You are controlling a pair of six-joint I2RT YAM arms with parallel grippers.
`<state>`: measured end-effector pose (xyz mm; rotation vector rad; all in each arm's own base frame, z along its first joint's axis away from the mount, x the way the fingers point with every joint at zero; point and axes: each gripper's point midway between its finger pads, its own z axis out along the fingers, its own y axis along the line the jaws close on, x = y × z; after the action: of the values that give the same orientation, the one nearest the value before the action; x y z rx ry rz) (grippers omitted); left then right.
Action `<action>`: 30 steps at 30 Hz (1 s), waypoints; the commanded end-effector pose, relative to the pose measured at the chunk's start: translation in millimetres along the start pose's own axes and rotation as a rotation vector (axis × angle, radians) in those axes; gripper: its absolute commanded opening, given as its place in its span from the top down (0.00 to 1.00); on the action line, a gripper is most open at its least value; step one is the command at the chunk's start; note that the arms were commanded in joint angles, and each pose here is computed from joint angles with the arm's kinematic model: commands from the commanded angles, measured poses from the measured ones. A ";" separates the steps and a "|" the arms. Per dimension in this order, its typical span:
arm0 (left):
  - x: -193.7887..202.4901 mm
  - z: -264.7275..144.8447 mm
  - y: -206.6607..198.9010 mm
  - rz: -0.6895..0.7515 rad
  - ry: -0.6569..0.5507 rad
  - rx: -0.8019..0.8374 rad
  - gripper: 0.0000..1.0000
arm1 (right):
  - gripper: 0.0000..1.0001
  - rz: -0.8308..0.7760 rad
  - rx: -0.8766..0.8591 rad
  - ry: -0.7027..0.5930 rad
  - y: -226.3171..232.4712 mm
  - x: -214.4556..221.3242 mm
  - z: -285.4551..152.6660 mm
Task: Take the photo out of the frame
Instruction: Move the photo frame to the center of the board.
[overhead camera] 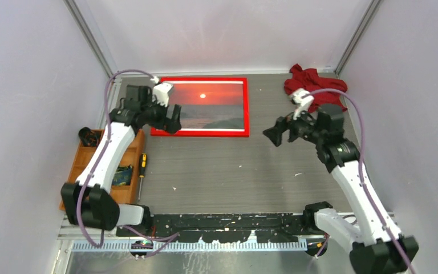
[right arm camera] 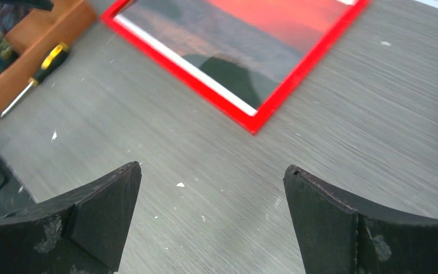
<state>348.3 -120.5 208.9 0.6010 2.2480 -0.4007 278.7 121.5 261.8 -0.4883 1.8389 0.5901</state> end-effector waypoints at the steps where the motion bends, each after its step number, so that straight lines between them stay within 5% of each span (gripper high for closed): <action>1: 20.2 -41.3 -4.2 0.052 -0.072 -0.003 0.00 | 0.00 -0.165 -0.044 0.089 13.9 -11.9 34.5; 8: 54.2 -61.4 -13.7 0.104 -0.098 0.004 0.00 | 0.01 -0.247 -0.122 0.294 18.0 3.5 110.9; 18: 71.4 -42.7 -0.4 0.027 -0.046 0.019 0.00 | 0.12 -0.406 -0.216 0.426 50.4 53.3 190.8; 30: 73.2 -55.9 19.7 -0.080 -0.118 0.022 0.00 | 0.15 -0.504 -0.225 0.541 46.2 108.4 234.4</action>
<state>277.8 -51.5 174.1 0.4680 2.2446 -0.4293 361.3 285.4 78.2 -1.3260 2.1475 0.4195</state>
